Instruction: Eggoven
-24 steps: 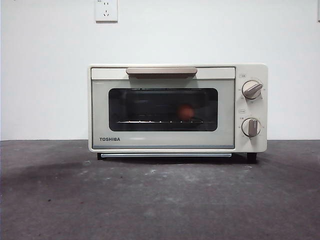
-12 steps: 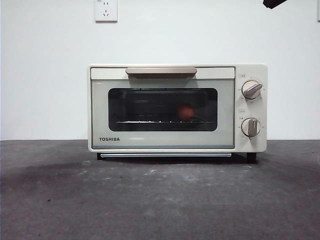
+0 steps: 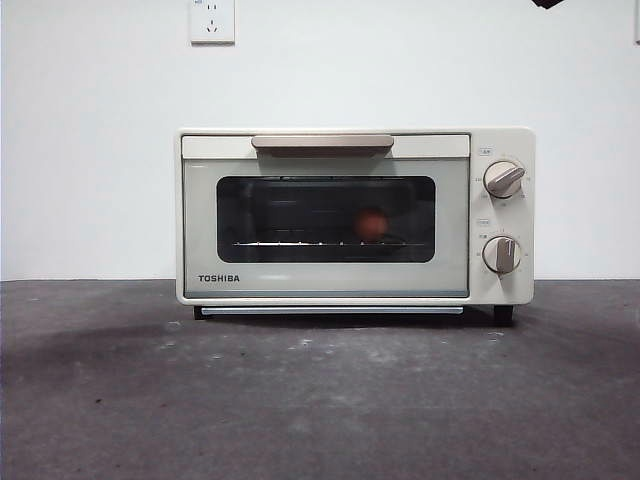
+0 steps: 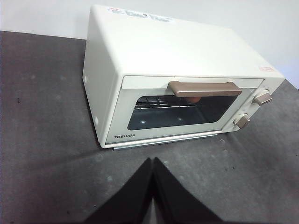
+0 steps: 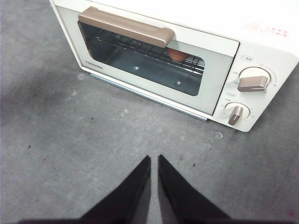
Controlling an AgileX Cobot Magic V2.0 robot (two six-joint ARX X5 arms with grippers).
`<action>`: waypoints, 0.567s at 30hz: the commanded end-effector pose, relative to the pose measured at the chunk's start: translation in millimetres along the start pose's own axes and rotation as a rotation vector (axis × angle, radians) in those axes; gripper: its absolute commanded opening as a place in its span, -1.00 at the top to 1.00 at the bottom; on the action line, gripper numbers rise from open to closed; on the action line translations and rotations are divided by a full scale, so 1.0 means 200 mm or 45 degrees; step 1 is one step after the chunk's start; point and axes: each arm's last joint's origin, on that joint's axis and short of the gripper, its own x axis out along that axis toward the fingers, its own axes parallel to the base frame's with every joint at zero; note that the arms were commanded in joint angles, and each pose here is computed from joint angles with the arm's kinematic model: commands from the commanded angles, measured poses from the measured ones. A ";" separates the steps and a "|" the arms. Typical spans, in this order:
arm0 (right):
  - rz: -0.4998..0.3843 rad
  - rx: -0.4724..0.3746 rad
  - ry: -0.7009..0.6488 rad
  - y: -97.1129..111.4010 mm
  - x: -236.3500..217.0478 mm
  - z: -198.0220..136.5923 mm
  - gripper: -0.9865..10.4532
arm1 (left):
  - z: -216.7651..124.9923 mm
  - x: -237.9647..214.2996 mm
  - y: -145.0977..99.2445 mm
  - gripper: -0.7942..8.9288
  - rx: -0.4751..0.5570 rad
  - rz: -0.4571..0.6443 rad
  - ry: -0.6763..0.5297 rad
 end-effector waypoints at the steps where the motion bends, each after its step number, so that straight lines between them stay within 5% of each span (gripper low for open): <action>1: 0.010 -0.002 -0.021 0.01 -0.01 0.02 0.82 | 0.03 -0.01 -0.01 0.82 0.026 -0.009 -0.029; 6: 0.010 -0.002 -0.021 0.01 -0.01 0.02 0.82 | 0.03 -0.07 0.03 0.82 0.214 0.097 -0.120; 17: 0.010 -0.002 -0.021 0.01 -0.01 0.02 0.82 | -0.30 -0.15 0.24 0.82 0.229 0.715 -0.528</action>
